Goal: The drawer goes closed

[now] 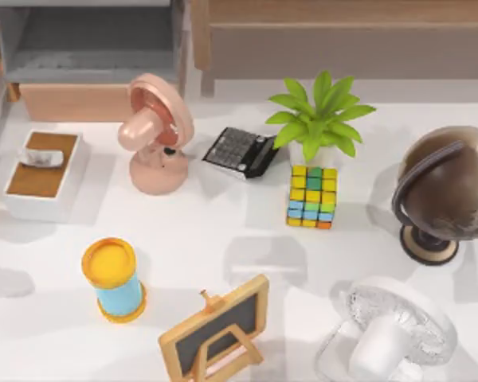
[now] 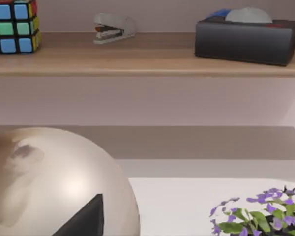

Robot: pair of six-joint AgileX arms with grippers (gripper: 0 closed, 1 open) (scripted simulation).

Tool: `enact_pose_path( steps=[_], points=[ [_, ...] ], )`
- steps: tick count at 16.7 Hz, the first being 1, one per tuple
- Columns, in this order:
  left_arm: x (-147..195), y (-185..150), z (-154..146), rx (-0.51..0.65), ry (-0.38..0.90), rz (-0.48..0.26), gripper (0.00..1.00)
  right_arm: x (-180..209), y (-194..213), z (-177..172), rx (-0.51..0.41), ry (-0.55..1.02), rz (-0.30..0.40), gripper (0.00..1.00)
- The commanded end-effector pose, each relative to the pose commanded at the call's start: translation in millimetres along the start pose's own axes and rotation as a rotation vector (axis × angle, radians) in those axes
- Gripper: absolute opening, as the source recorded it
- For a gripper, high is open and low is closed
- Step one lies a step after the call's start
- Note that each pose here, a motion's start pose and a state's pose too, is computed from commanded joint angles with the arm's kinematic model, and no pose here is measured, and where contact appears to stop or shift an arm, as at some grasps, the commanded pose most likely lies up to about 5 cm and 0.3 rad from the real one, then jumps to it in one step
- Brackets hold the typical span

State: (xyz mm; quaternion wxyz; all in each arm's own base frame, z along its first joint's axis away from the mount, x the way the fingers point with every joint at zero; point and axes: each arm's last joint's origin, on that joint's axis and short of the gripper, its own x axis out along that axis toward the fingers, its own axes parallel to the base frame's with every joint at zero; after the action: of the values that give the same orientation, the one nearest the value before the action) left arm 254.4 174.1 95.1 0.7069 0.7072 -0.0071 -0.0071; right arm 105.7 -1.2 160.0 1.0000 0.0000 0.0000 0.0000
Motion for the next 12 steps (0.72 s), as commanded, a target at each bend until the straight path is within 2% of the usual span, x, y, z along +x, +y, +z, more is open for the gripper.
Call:
enact_pose_path(
  steps=[3, 12],
  points=[
    [0.0, 0.0, 0.0, 0.0, 0.0, 0.0, 0.02, 0.0, 0.0, 0.0, 0.0, 0.0, 0.0, 1.0],
    [-0.7, -3.9, -0.4, -0.016, 0.002, -0.016, 0.0, 0.0, 0.0, 0.0, 0.0, 0.0, 0.0, 1.0]
  ],
)
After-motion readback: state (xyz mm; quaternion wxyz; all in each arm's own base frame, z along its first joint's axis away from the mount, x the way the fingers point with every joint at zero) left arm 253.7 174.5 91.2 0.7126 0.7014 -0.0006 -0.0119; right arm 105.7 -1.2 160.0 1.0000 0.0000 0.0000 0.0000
